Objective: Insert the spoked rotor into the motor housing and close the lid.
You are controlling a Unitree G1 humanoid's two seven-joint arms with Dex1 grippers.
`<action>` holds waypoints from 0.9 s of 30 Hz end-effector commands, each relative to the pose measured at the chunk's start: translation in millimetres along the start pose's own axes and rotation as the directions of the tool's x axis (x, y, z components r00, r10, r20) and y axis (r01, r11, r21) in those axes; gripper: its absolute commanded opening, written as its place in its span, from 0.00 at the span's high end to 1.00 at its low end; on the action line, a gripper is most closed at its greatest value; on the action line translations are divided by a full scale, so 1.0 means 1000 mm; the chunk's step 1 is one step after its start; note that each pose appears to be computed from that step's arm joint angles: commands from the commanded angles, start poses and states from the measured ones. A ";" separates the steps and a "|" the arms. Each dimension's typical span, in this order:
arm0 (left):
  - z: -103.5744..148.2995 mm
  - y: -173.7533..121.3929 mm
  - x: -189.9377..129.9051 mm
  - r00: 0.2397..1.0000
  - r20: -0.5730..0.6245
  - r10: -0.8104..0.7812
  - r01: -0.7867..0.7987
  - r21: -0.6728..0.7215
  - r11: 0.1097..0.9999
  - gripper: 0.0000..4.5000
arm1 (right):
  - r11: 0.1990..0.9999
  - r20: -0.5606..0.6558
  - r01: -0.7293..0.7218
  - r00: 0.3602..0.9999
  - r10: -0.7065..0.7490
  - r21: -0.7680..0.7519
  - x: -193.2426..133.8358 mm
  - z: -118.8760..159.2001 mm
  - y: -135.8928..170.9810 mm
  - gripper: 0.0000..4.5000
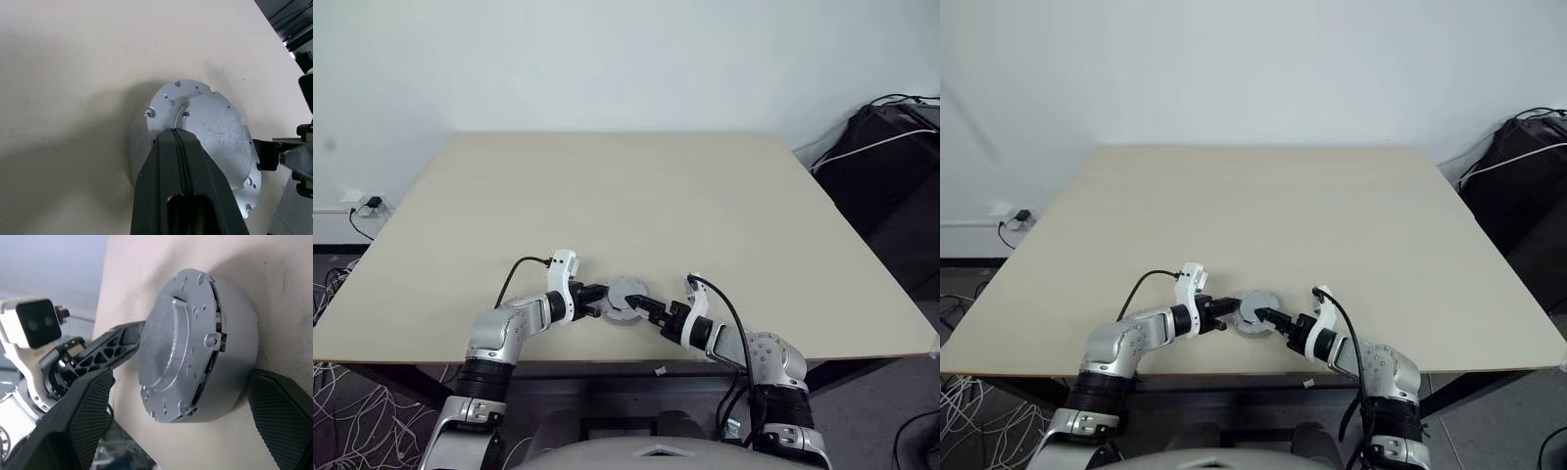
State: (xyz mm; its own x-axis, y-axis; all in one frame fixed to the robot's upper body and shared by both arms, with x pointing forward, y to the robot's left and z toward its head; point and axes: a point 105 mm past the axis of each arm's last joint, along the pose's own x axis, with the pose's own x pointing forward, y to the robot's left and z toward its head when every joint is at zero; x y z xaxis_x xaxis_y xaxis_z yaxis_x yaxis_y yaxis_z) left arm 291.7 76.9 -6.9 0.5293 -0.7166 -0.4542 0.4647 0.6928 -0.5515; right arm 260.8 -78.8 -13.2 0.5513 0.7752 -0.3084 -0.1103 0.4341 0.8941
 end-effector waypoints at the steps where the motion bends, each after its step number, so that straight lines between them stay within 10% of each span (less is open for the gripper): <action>1: -0.024 -0.007 0.008 0.996 -0.088 -0.026 0.023 -0.034 0.999 1.00 | 0.986 -0.032 -0.163 0.986 0.164 0.021 0.013 -0.003 0.035 0.01; 9: -0.024 -0.006 0.007 0.996 -0.084 -0.019 0.016 -0.034 0.999 1.00 | 0.971 -0.096 -0.241 0.966 0.240 0.003 0.015 -0.009 0.049 0.01; 20: -0.025 -0.005 0.006 0.997 -0.080 -0.011 0.009 -0.036 0.999 1.00 | 0.996 0.122 -0.081 0.990 0.075 0.045 0.028 0.024 0.031 0.01; 27: -0.025 -0.005 0.006 0.997 -0.081 -0.010 0.007 -0.033 0.999 1.00 | 0.966 -0.023 -0.251 0.967 0.252 0.061 0.027 -0.001 0.066 0.01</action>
State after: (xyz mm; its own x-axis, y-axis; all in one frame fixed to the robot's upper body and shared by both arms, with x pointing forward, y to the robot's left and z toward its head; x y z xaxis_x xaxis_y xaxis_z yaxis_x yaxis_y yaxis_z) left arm 293.9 89.5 -6.3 0.5698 -0.6790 -0.4629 0.4401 0.7278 -0.5259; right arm 271.9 -62.9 -2.7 0.5737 0.7681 -0.2845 -0.0577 0.3843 0.9214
